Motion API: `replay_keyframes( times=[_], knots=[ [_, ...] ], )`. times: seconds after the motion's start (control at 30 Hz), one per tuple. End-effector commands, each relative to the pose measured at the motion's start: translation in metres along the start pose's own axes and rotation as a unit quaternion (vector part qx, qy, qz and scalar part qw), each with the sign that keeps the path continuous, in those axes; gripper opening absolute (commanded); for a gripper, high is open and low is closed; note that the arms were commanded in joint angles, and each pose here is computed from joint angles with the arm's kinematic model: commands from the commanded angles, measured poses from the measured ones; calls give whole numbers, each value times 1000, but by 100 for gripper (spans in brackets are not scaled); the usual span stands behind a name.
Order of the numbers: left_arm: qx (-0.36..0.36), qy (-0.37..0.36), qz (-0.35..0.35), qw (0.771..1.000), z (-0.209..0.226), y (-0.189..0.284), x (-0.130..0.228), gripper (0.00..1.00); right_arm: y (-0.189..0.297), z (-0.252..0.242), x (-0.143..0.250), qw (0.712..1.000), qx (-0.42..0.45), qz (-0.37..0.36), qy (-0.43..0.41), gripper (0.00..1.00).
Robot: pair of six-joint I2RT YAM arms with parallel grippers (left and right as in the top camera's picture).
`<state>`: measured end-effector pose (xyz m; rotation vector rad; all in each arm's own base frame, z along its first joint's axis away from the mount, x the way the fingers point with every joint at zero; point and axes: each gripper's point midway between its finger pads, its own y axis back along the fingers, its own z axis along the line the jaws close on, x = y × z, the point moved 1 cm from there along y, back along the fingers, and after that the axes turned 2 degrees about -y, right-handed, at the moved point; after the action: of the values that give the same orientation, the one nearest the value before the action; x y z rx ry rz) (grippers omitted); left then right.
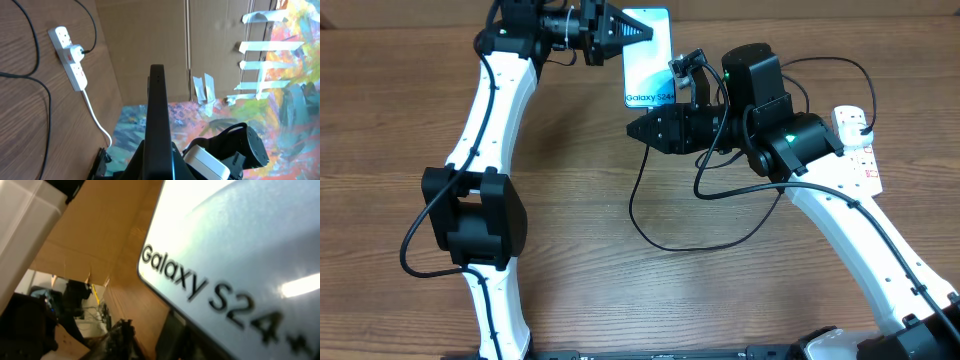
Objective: Plug charger to phone and switch on socket
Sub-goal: 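Open the right gripper off the plug and tilt the phone down with the left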
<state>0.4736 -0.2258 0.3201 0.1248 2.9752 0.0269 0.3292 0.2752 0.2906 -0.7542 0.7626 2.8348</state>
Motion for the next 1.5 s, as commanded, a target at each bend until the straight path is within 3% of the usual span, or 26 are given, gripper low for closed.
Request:
replay_keyframes(
  times=[0.0,0.43,0.53,0.73,0.93,1.17,1.47],
  knots=[
    [15,-28,22,999,-14,-4,8,4,4,2,-4,1000,8,-12,7,43],
    [14,-139,12,990,-11,5,6,4,4,-3,-3,1000,20,-11,1,66],
    [1,-137,1,991,-4,5,5,4,4,-4,-3,1000,22,-12,1,69],
    [-110,-66,-57,990,47,10,-1,4,4,-6,-2,1000,27,-11,-2,73],
    [-283,10,-82,956,110,33,14,4,5,-10,0,999,39,-9,-9,78],
    [-308,9,-51,950,119,37,33,4,5,-13,-2,999,48,-14,-9,81],
    [-414,42,-28,909,157,57,55,4,5,-14,-2,999,50,-15,-9,82]
  ],
)
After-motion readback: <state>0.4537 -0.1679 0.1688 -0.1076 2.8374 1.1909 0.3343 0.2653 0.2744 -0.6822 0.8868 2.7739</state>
